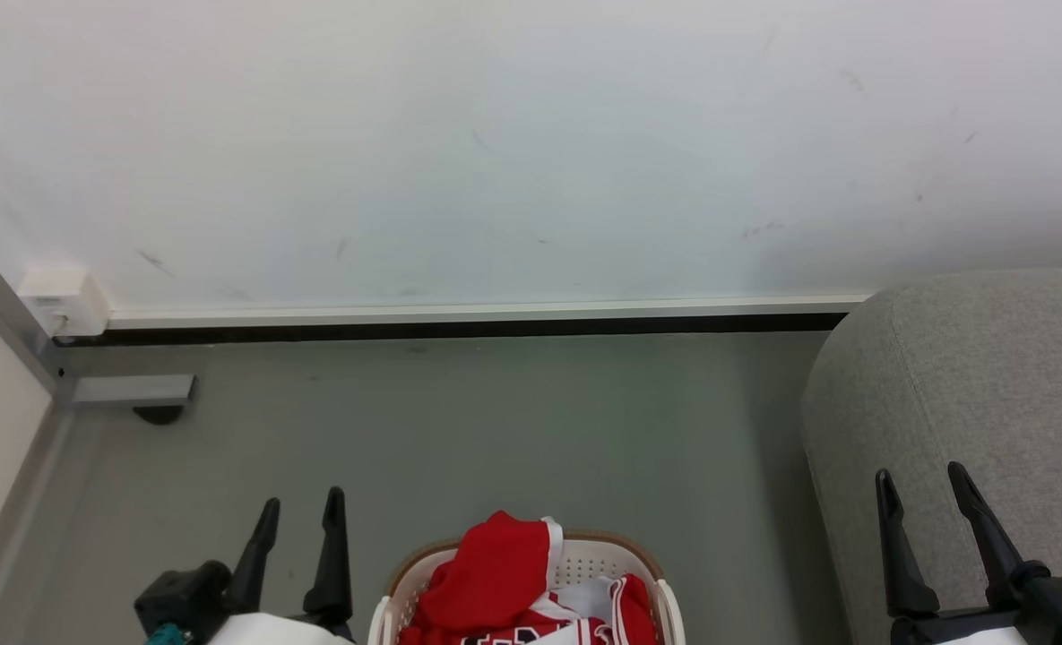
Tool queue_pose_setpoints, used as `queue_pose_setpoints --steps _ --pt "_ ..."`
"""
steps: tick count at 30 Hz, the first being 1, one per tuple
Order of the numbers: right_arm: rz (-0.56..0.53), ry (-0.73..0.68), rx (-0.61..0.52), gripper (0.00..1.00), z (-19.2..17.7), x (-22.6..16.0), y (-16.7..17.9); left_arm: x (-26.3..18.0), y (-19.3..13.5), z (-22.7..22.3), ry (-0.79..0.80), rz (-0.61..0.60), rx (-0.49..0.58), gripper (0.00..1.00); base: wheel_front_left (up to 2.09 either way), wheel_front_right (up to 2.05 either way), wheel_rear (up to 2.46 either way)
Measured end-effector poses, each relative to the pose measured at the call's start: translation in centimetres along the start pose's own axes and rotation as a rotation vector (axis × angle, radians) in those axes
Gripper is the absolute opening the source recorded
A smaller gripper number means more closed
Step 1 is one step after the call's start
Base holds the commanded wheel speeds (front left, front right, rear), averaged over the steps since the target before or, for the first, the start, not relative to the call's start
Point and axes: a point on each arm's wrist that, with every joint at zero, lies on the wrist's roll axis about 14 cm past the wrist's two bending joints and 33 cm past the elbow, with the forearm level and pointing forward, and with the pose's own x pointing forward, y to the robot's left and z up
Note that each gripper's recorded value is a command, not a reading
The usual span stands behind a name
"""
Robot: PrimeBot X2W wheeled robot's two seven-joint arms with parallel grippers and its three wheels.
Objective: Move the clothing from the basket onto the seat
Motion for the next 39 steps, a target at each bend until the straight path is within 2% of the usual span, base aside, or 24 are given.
queue_pose_setpoints --steps 8,20,26,39 --pt "0.012 0.008 -0.052 1.00 -0.5 0.2 0.1 0.2 -0.1 -0.5 0.009 -0.011 0.056 1.00 0.00 0.00 0.00" --pt "-0.008 0.023 -0.062 1.00 -1.6 1.0 -0.9 1.8 -1.3 -2.9 0.065 -0.088 0.128 1.00 0.00 0.00 0.00" --pt "-0.015 0.032 -0.069 1.00 -2.3 2.4 -1.5 2.9 -3.2 -7.1 0.185 -0.190 0.164 1.00 0.00 0.00 0.00" --pt "-0.087 0.054 -0.042 1.00 -4.2 5.0 -4.5 3.7 -6.4 -19.5 0.605 -0.467 0.306 1.00 0.00 0.00 0.00"
